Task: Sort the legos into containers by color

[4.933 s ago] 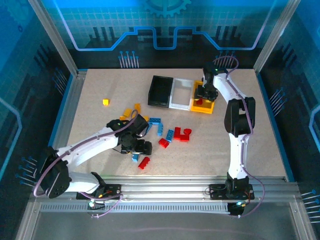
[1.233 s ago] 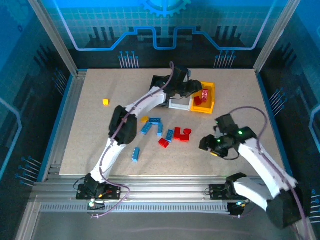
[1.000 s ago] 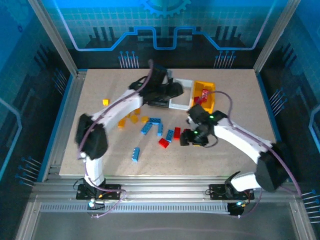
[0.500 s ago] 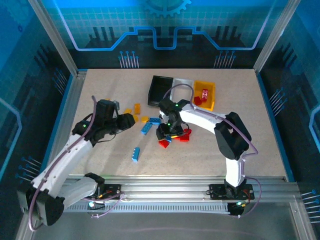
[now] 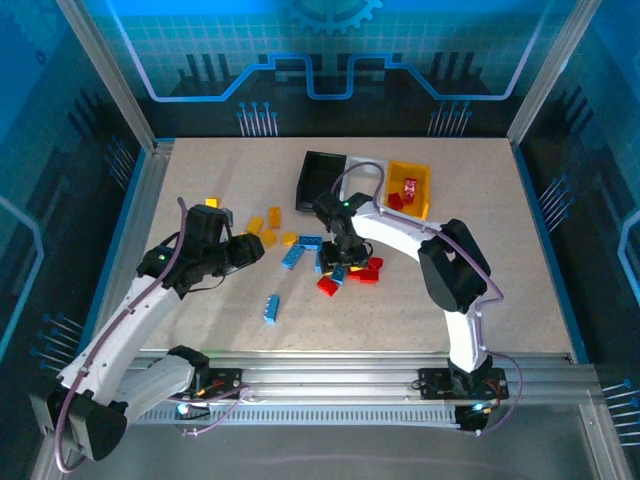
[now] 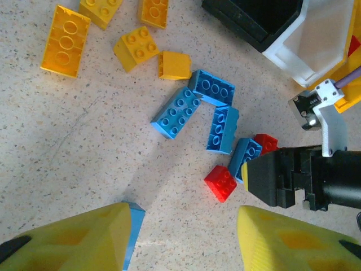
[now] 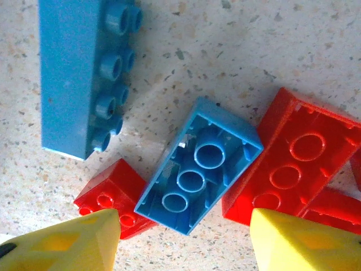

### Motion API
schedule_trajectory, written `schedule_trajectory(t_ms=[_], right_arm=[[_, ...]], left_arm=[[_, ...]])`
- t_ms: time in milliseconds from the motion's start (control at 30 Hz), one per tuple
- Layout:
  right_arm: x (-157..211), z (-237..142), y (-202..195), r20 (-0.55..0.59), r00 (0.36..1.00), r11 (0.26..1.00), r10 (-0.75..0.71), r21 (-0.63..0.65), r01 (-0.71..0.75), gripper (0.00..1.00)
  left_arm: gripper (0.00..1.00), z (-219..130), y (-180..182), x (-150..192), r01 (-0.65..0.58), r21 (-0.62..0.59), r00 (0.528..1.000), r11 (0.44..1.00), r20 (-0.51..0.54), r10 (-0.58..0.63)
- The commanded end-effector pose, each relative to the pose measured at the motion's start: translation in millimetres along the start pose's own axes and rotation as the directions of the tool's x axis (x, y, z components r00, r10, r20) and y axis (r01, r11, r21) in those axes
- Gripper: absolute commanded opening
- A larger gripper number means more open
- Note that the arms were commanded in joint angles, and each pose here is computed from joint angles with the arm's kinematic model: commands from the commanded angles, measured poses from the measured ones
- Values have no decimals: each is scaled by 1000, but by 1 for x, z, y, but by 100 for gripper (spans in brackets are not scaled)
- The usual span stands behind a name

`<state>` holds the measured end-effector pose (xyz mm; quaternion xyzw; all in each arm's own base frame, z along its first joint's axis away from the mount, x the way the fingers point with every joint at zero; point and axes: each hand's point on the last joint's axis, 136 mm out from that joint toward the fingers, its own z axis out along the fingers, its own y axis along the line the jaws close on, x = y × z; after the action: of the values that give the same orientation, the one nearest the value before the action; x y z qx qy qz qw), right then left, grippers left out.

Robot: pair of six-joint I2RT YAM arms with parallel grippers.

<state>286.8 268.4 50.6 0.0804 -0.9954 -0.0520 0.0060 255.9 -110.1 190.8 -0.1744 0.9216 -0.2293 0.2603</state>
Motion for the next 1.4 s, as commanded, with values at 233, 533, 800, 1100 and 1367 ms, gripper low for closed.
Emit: schedule_trajectory(t_ms=[233, 533, 800, 1100, 1367], right_arm=[[-17, 14, 8, -17, 999, 999, 37, -2, -37, 62], [-16, 26, 5, -37, 999, 999, 26, 48, -24, 55], [-11, 17, -10, -28, 1000, 992, -5, 129, 9, 46], [-6, -27, -28, 42, 998, 982, -43, 188, 35, 66], [-12, -24, 3, 57, 996, 996, -75, 58, 71, 64]], left_arm=[[54, -3, 12, 5, -12, -28, 1000, 1000, -11, 12], [56, -6, 22, 12, -3, -42, 1000, 999, -12, 3], [56, -3, 23, 14, 10, -37, 1000, 999, -11, -11], [57, 6, 22, 14, 36, -21, 999, 999, -15, -36], [57, 14, 16, 10, 35, -11, 999, 999, -30, -35]])
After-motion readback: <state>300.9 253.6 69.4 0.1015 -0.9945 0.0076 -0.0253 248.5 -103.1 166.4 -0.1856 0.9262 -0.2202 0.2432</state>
